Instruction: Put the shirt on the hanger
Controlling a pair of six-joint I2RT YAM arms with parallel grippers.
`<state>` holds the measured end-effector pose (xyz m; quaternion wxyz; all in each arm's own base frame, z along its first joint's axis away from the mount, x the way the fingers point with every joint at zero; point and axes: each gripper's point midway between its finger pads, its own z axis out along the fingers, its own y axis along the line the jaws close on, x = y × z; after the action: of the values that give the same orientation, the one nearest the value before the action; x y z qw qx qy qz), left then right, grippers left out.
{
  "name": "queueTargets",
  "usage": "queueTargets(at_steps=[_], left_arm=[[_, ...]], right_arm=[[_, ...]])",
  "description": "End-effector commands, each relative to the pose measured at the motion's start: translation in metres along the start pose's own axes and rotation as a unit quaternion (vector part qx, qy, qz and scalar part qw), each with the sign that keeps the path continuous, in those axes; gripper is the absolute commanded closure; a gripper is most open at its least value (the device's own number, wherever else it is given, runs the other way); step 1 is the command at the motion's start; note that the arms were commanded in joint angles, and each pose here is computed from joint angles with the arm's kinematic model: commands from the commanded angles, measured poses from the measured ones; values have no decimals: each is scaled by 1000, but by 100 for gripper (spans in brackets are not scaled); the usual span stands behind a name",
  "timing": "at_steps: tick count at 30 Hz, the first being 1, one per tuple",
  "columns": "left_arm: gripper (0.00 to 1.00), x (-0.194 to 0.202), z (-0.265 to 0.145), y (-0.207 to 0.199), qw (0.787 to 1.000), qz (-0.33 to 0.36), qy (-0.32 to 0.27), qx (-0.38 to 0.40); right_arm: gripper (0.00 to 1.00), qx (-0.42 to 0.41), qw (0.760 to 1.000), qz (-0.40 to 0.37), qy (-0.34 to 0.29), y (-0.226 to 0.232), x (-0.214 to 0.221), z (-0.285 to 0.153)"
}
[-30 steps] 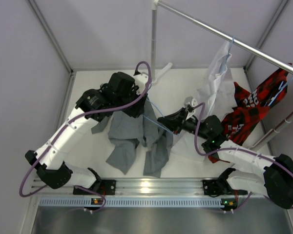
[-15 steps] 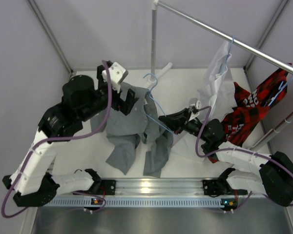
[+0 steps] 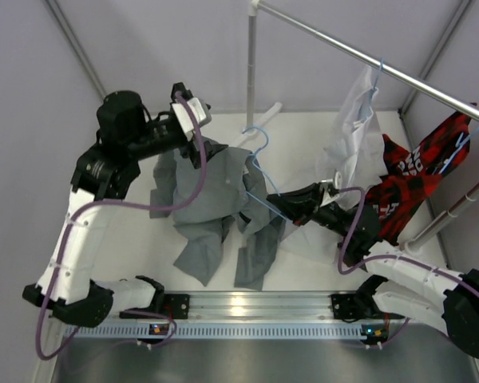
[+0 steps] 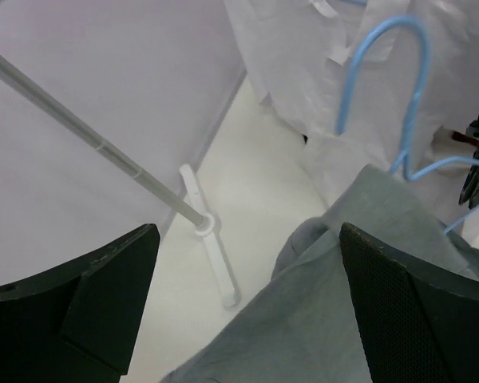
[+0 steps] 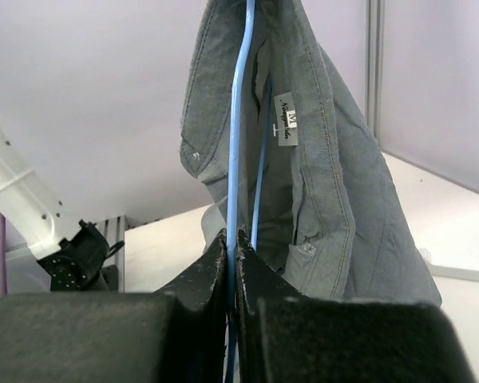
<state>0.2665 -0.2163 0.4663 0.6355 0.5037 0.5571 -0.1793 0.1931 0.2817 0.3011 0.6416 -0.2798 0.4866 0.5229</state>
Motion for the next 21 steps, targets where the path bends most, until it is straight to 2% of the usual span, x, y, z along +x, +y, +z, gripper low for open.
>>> queueTargets(at_steps=[1,5,9,13,18,21], left_arm=[[2,-11,-9,-26,988,-18,-53,145],[2,-18,-18,-23,974,-48,-98,200],[2,-19,-24,-44,952,-70,-133,266],[3,-7,-21,-49,945,-95,-133,284],[14,4,-17,-55,936,-121,-131,302],[14,14,-11,-54,935,-142,-120,303]], right_arm=[[100,-18,999,-30,-25,9,-16,-5],[100,-16,999,-45,-22,10,-20,-12],[100,-5,999,-51,-4,5,-14,-15],[100,-24,999,-49,1,8,-13,-15],[100,-47,997,-53,-2,14,-16,-12],[100,-66,996,-55,1,19,-16,-10]])
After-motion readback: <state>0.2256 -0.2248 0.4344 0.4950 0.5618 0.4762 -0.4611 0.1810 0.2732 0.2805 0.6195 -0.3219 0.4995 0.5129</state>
